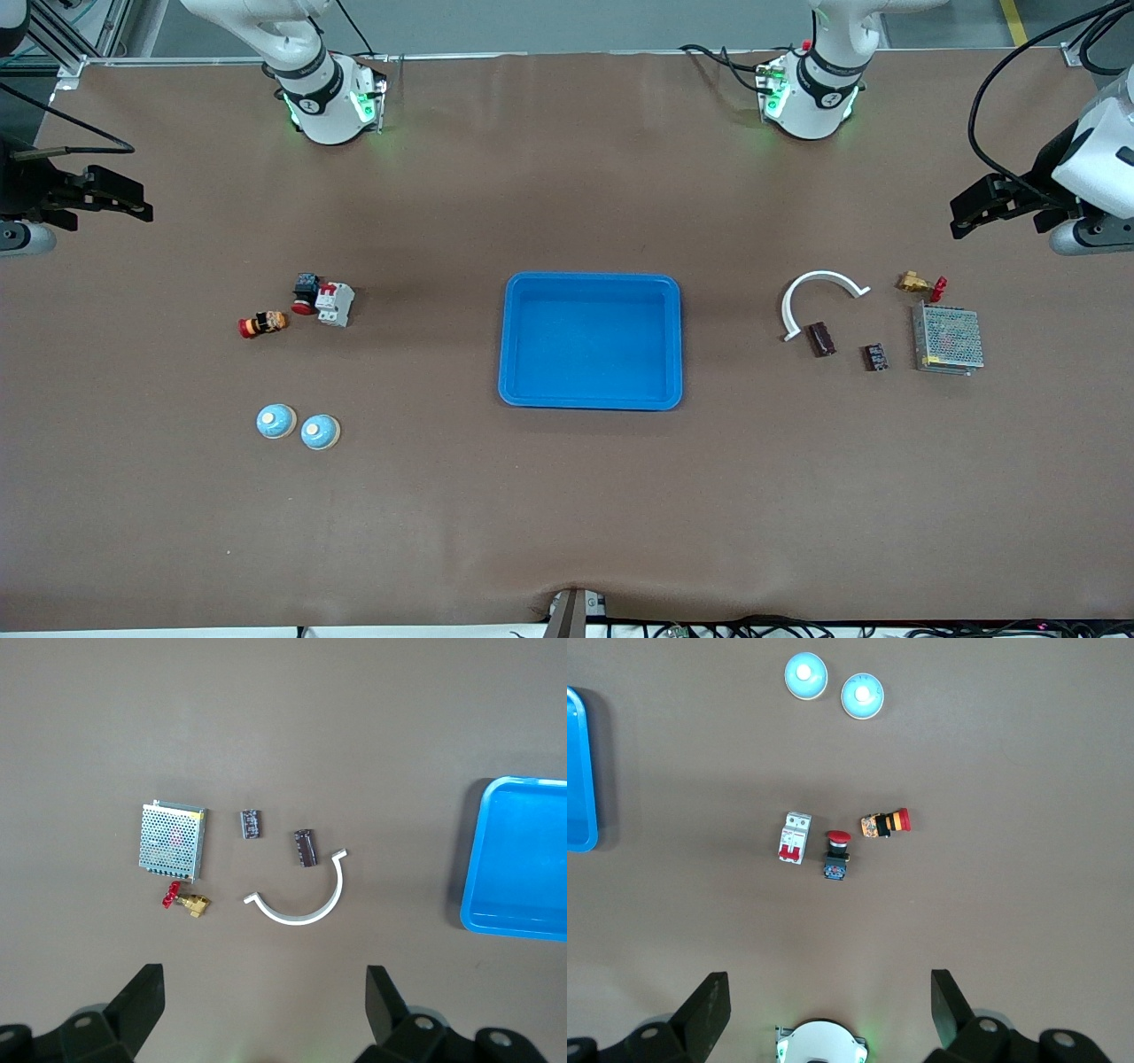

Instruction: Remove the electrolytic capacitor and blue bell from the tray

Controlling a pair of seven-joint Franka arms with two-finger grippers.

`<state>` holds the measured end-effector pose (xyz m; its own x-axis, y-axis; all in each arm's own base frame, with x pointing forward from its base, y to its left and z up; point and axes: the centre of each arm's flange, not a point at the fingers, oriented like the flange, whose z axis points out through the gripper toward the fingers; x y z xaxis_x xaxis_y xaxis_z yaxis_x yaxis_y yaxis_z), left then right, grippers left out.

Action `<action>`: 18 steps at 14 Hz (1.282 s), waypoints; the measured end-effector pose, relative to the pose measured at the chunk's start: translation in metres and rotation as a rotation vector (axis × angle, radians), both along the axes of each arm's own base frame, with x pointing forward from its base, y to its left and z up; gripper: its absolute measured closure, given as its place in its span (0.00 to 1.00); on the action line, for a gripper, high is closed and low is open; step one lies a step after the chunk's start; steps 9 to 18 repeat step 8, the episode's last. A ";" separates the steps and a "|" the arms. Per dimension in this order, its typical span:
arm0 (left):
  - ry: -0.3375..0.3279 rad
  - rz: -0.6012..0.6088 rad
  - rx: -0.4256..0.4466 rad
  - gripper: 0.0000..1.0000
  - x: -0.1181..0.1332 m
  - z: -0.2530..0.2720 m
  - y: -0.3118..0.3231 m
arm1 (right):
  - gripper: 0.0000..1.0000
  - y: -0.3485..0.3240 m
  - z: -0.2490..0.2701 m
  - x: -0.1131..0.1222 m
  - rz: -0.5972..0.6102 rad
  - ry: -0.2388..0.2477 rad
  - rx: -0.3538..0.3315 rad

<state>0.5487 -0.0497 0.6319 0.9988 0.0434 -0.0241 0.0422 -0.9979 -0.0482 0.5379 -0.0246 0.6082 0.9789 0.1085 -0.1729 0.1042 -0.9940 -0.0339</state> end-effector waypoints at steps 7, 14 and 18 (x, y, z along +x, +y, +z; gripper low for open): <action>0.001 -0.002 0.000 0.00 0.000 0.000 -0.001 | 0.00 0.003 0.001 0.000 0.006 -0.005 0.000; 0.001 -0.003 0.000 0.00 0.000 0.000 -0.002 | 0.00 0.003 0.002 0.000 0.006 -0.006 0.000; 0.001 -0.003 0.000 0.00 0.000 0.000 -0.002 | 0.00 0.003 0.002 0.000 0.006 -0.006 0.000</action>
